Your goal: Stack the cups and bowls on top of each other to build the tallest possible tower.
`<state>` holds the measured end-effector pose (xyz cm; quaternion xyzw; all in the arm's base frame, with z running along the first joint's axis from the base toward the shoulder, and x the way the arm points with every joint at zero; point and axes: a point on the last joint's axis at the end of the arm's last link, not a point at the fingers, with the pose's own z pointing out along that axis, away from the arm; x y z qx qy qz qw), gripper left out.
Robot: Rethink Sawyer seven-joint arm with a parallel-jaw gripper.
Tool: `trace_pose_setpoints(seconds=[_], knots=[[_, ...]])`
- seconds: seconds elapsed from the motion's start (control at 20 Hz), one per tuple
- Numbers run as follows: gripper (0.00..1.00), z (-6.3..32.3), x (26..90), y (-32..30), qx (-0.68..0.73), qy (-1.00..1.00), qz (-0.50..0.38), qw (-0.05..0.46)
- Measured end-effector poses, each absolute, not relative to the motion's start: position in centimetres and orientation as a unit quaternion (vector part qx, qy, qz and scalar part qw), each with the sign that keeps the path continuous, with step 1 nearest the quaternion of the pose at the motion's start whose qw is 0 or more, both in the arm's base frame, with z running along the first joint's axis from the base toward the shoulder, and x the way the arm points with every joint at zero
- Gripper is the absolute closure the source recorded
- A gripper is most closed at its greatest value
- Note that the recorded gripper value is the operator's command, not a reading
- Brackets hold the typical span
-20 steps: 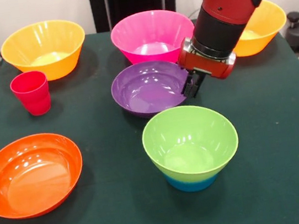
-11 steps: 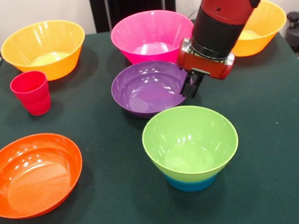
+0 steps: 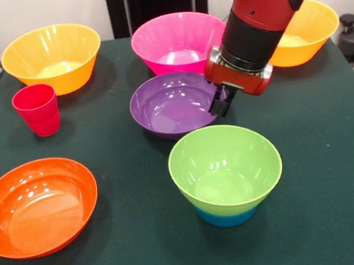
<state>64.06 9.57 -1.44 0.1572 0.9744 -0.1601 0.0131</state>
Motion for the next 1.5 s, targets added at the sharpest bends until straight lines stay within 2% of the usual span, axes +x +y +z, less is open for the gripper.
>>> trace_pose_setpoints(seconds=[0.25, 0.3, 1.5], knots=[[1.00, -1.5, 64.2, 9.2, 0.160, 0.974, -0.160, 0.013], [0.00, -1.5, 64.3, 8.7, 0.164, 0.973, -0.159, 0.013], [0.00, -1.5, 64.4, 7.7, 0.172, 0.972, -0.158, 0.011]])
